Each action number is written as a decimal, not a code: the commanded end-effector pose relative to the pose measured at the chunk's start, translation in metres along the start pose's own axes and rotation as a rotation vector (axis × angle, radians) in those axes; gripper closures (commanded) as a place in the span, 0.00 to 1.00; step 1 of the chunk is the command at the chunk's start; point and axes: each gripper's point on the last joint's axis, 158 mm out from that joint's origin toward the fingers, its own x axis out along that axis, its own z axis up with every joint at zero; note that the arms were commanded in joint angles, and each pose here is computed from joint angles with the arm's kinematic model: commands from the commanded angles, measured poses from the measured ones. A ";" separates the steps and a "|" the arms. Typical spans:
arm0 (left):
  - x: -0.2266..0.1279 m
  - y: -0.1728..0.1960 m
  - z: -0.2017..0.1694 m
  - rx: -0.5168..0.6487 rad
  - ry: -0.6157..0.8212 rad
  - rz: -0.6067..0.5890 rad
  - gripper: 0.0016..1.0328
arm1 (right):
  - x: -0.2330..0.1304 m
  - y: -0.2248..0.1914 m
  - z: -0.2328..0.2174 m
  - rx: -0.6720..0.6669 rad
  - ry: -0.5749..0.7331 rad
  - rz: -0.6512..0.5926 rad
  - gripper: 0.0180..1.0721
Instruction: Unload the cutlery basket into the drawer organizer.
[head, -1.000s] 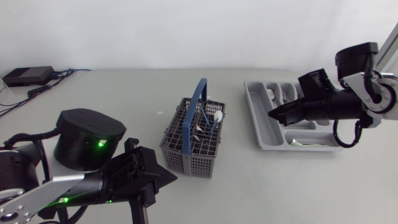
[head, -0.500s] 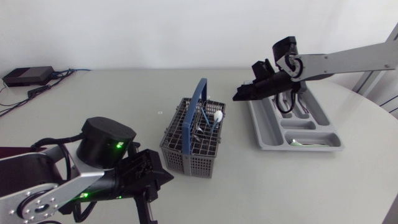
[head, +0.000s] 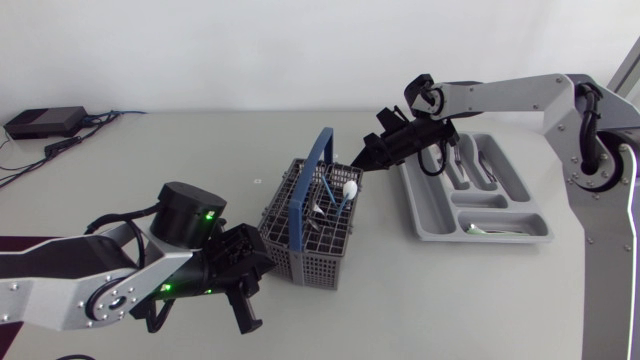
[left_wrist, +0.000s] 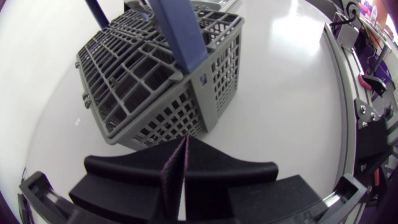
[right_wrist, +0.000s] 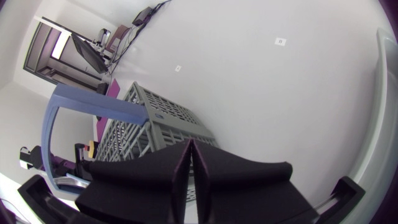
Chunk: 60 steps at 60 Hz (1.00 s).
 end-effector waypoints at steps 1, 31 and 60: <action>0.002 0.018 0.010 0.013 -0.023 0.038 0.85 | 0.000 0.013 -0.021 -0.002 0.041 0.036 0.94; 0.018 0.090 0.017 -0.013 -0.036 0.147 0.85 | -0.034 0.038 -0.087 -0.011 0.043 0.036 0.94; -0.007 0.143 0.014 -0.051 -0.073 0.235 0.85 | -0.105 0.070 -0.098 -0.324 -0.212 -0.279 0.63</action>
